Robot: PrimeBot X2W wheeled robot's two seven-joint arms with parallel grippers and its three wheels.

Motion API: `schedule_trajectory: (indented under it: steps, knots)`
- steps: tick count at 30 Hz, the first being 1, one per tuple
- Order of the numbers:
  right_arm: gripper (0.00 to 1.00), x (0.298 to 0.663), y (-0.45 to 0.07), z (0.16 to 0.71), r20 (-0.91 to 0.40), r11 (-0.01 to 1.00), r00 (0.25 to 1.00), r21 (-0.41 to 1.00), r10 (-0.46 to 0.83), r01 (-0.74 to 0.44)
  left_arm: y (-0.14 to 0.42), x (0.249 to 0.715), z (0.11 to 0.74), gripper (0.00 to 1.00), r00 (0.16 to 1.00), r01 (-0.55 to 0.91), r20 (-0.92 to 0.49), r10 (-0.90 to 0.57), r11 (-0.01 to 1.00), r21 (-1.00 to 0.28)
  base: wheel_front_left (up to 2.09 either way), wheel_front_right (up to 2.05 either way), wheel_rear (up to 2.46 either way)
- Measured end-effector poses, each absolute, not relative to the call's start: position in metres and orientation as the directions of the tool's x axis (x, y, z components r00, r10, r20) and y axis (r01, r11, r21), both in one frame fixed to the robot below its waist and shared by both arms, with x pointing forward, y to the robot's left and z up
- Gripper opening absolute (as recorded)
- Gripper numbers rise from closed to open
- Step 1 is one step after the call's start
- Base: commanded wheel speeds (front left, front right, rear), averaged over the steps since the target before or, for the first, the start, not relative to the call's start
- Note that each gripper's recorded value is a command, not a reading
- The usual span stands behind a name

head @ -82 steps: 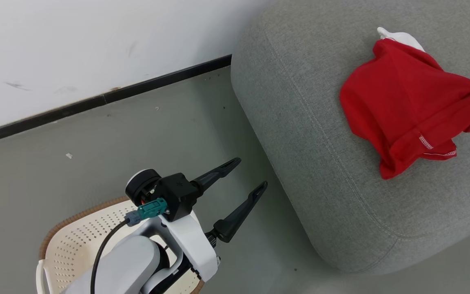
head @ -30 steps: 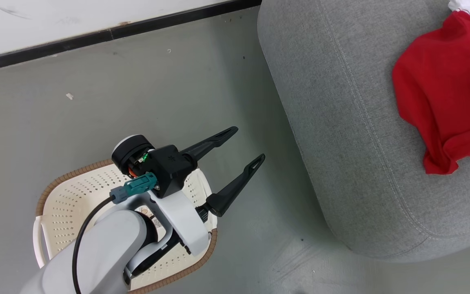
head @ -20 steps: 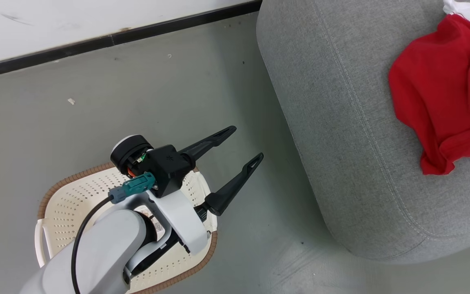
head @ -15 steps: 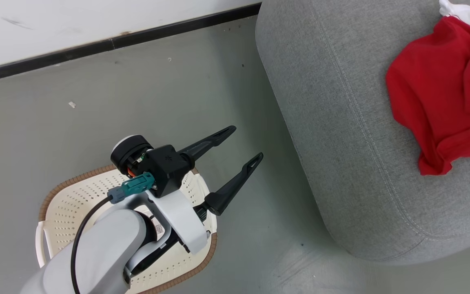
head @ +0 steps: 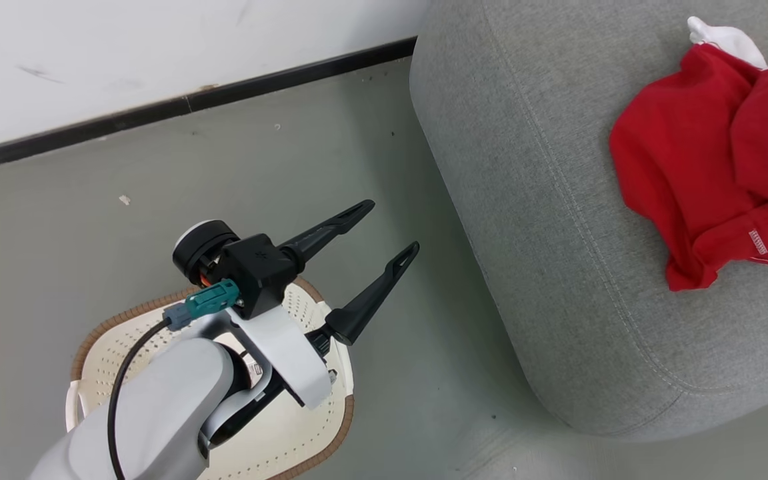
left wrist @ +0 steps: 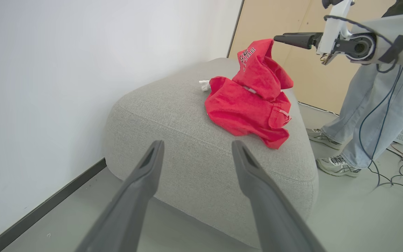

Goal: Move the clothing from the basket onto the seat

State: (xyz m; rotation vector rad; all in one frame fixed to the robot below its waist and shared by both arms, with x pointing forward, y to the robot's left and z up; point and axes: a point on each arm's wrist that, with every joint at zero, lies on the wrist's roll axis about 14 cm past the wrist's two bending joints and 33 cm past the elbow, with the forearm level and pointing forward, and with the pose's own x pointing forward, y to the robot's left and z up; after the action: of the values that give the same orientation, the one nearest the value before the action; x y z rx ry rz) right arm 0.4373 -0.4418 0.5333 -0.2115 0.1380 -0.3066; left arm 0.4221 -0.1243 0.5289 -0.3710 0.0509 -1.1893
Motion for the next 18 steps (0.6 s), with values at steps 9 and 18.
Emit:
schedule_trajectory:
  steps: [9, 18]
  knots:
    - [1.00, 0.430, -0.435, 0.561, -0.023, 0.943, 0.956, -0.173, -0.294, 0.286, -0.123, 0.419, 0.544, 1.00, 0.392, 0.898, 0.181, -0.902, 0.333, -0.288, 0.00, 0.00, 0.00]
    - [1.00, 0.426, -0.417, 0.598, 0.069, 0.955, 0.973, -0.189, -0.220, 0.229, -0.120, 0.410, 0.559, 1.00, 0.411, 0.892, 0.208, -0.888, 0.344, -0.293, 0.00, 0.00, 0.00]
